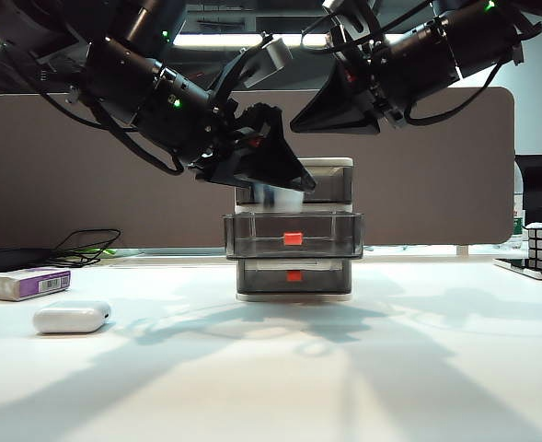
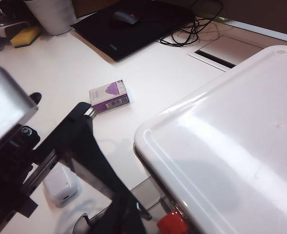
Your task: Open the second layer of the drawer on the table, pick up the transparent tape on the table and put it in, and finally close the drawer.
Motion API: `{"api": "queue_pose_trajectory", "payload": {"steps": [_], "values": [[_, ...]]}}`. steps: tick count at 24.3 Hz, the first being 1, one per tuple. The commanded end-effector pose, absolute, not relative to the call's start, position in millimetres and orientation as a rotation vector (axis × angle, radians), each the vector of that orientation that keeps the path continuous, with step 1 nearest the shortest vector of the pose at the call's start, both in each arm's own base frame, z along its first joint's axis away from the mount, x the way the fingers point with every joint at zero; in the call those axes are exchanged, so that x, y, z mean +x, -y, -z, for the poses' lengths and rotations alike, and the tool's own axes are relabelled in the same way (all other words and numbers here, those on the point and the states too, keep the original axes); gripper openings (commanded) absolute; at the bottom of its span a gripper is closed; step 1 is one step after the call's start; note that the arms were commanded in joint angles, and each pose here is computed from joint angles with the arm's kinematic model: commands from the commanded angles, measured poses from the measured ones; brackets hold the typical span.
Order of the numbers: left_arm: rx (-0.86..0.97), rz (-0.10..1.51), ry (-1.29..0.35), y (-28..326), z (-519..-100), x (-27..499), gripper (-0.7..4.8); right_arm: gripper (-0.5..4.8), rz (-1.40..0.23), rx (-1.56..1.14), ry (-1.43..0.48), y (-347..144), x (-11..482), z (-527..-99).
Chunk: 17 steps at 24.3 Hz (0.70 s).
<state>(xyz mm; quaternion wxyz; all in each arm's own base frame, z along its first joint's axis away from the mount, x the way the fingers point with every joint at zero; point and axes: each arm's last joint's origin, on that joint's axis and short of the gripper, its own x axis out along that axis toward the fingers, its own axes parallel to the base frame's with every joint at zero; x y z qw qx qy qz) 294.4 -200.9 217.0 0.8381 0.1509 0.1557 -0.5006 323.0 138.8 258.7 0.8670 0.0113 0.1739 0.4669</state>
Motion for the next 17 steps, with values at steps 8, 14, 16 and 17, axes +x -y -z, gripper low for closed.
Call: {"api": "queue_pose_trajectory", "payload": {"steps": [8,14,16,17], "values": [[0.321,1.036,-0.325,199,-224,292,1.98,-0.05,-0.981,0.019,-0.333,-139,323,-264],[0.376,1.072,-0.453,182,-245,265,-0.06,-0.05,-0.944,-0.001,-0.261,-140,328,-277],[0.369,1.122,-0.462,181,-246,261,-0.06,-0.05,-0.932,-0.009,-0.244,-141,331,-281],[0.353,1.16,-0.47,181,-245,260,-0.06,-0.05,-0.929,-0.014,-0.236,-141,333,-284]]}}
